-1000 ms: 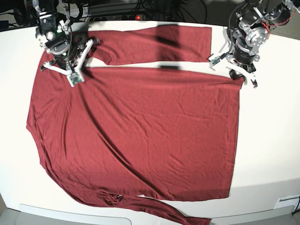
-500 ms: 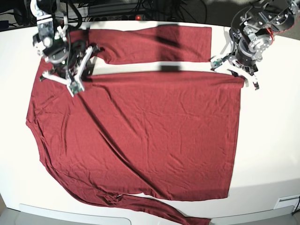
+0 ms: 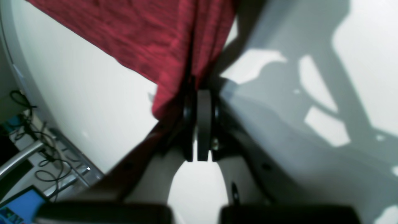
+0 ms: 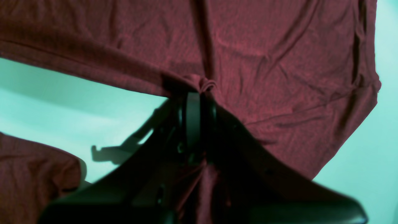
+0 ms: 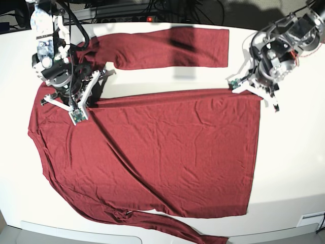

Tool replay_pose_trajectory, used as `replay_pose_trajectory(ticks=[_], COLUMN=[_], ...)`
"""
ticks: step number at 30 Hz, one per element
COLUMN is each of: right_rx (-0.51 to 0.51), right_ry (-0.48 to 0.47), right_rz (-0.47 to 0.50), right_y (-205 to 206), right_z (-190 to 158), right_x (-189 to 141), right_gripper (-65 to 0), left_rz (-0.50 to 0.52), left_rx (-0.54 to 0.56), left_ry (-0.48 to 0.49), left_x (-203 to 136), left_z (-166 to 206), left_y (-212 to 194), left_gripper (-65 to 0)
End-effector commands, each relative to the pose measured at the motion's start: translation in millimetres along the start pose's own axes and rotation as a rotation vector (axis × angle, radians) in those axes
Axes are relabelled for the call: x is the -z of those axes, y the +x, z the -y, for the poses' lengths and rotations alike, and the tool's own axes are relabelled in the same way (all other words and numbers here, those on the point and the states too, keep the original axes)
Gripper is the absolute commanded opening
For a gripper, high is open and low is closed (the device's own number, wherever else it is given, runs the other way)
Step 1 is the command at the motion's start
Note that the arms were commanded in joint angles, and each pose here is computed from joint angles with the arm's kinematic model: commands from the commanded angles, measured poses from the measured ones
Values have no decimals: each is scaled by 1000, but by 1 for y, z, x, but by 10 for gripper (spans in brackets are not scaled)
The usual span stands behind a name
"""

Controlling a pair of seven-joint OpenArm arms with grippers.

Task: Fold the T-shirt properly
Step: 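Drag the held shirt toward its hem with both grippers, rotating it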

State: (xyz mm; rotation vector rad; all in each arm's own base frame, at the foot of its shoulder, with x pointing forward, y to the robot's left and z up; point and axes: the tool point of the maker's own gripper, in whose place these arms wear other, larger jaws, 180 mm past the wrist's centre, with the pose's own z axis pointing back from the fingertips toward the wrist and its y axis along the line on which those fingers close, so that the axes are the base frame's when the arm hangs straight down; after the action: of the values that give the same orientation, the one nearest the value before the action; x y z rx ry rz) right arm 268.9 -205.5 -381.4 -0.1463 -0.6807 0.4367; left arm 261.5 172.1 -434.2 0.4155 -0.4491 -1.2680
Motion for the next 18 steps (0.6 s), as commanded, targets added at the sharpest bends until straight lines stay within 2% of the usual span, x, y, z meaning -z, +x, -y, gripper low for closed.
replay_pose_trajectory(ticks=[1,6,12,18], right_rx=[-4,-4,-2,29], right_ry=[-22,-30,-50,-37], right_rz=[43,61,117,165], right_y=[13,22,44,64], right_z=[8,12,21,25], right_x=[-4,-3,-3,-1], right_gripper=[-650,-650,-650,-650], left_rz=[-10,19,62,105], left_rx=[1,-33,-88,-112], left_ry=[59,92,77,118], left_x=[-2,-3,-5,-7], left_z=[-24,-51,-64,-79], left_y=[-2,8,20,30], left_gripper=[-650,-650,-650,-650])
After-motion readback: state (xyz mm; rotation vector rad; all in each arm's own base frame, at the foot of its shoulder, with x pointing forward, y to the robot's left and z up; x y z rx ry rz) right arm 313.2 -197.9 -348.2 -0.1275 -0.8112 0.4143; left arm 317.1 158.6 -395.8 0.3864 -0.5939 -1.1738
